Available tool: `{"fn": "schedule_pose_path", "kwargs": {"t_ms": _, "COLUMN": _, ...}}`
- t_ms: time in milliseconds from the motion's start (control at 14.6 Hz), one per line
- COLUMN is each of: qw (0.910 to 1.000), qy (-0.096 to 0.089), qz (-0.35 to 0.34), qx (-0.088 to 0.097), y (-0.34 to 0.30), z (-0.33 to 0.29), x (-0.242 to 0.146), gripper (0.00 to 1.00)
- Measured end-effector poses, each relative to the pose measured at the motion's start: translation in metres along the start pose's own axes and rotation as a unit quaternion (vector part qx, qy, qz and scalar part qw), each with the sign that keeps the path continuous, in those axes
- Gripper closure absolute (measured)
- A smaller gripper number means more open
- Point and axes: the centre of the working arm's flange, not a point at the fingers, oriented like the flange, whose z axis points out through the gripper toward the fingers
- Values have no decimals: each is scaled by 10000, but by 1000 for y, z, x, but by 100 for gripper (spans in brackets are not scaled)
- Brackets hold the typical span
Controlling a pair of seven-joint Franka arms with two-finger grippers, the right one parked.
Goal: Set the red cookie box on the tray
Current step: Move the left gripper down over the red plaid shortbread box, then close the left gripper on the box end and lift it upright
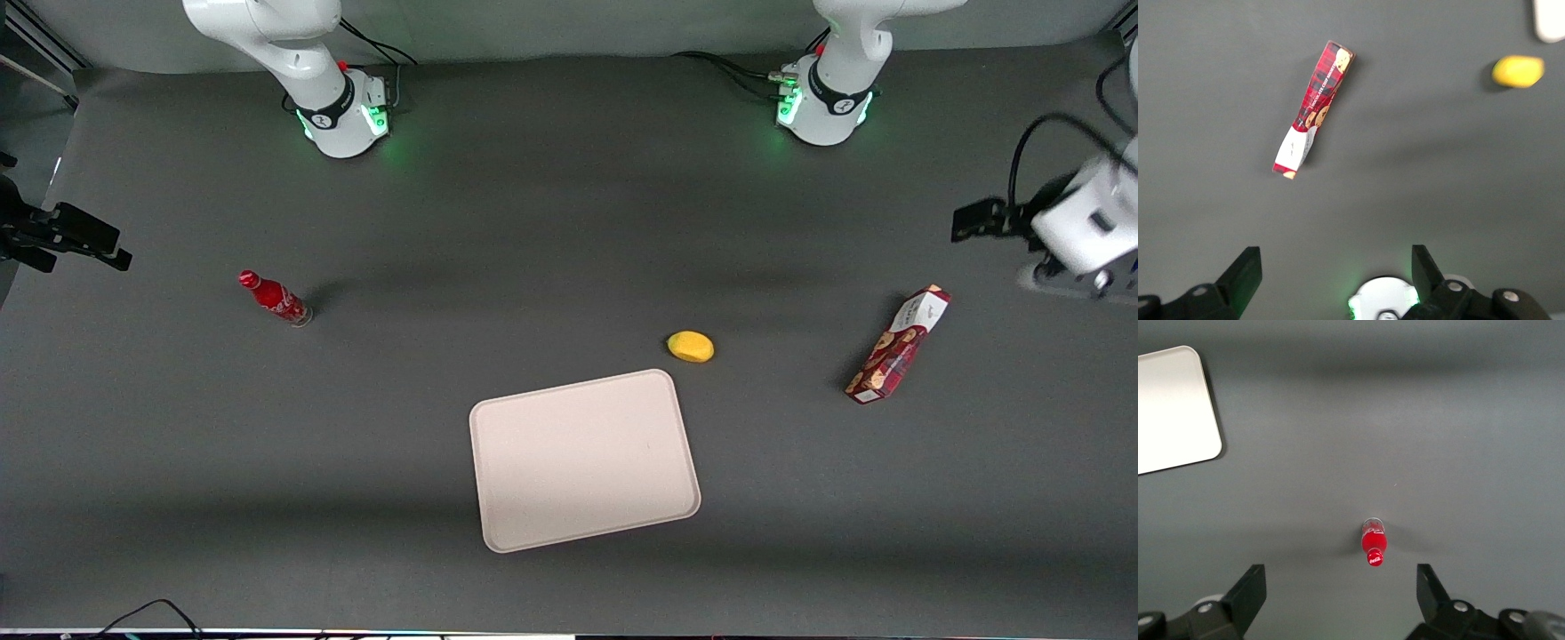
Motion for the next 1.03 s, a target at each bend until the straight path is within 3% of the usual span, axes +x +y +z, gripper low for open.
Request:
{"fn": "schedule_pose_path", "kwargs": {"t_ms": 137, "qw": 9986, "qy": -178, "qz": 505, "qx": -51, "y": -25, "z": 54, "x": 29, "gripper": 0}}
{"fn": "schedule_pose_path", "kwargs": {"t_ms": 412, "qw": 9908, "qy": 5, "qz": 1350, "qx": 7, "y": -55, "z": 160, "x": 55, "gripper": 0}}
{"fn": "schedule_pose_path", "kwargs": {"t_ms": 618, "qw": 9866, "qy": 8, "qz": 1629, "qx": 15, "y": -65, "z": 218, "x": 66, "gripper": 0}}
{"fn": "schedule_pose_path", "kwargs": {"t_ms": 1029, "qw": 9828, "qy": 468, "qz": 1768, "qx": 240, "y": -58, "z": 309, "x": 80, "gripper": 1}}
